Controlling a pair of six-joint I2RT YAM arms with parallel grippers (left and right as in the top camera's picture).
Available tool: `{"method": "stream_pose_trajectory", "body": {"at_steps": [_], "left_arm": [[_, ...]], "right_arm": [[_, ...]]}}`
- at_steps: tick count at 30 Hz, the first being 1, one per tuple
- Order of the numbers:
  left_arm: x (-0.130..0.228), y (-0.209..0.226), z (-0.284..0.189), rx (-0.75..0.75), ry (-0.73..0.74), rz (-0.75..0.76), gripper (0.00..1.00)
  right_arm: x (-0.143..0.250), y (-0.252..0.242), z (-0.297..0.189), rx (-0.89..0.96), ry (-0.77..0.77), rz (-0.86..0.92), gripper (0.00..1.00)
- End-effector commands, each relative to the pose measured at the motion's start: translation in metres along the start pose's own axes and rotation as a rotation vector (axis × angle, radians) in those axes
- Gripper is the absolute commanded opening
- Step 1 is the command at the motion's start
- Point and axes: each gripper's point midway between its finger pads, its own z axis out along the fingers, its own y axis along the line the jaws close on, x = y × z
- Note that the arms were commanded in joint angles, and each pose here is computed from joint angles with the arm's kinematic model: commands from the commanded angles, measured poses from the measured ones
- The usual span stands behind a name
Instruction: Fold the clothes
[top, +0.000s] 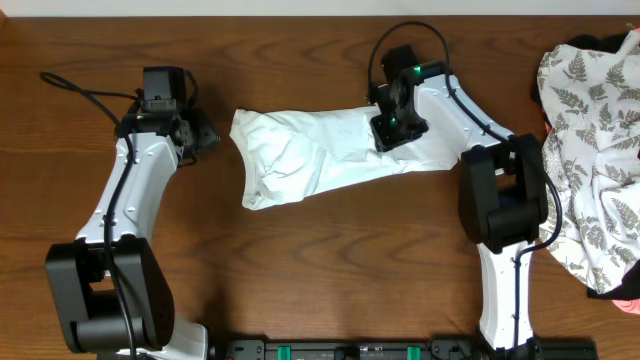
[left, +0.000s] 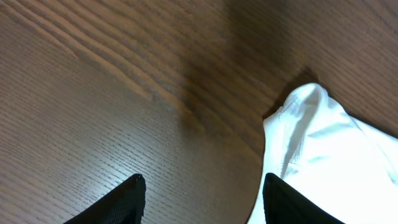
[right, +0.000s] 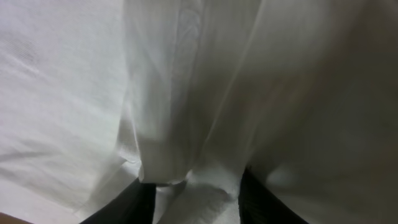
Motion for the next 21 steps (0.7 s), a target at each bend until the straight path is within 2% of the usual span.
{"method": "stream_pose_trajectory", "body": {"at_steps": [1,6,9,13,21], "left_arm": [[0.004,0.005,0.004,-0.015,0.010,0.008,0.61],[0.004,0.005,0.004,-0.015,0.010,0.008,0.61],[0.005,0.005,0.004,-0.017,0.014,0.008,0.61],[0.005,0.005,0.004,-0.017,0.013,0.008,0.62],[0.005,0.005,0.004,-0.017,0.013,0.008,0.62]], "right_arm": [[-0.023,0.005,-0.025,0.008,-0.074,-0.015,0.47],[-0.060,-0.001,-0.102,0.030,-0.224,-0.010,0.66],[-0.065,-0.016,-0.137,0.074,-0.270,0.030,0.72],[-0.050,-0.042,-0.148,0.098,-0.230,0.122,0.72],[0.000,-0.085,-0.122,0.091,-0.059,0.242,0.70]]}}
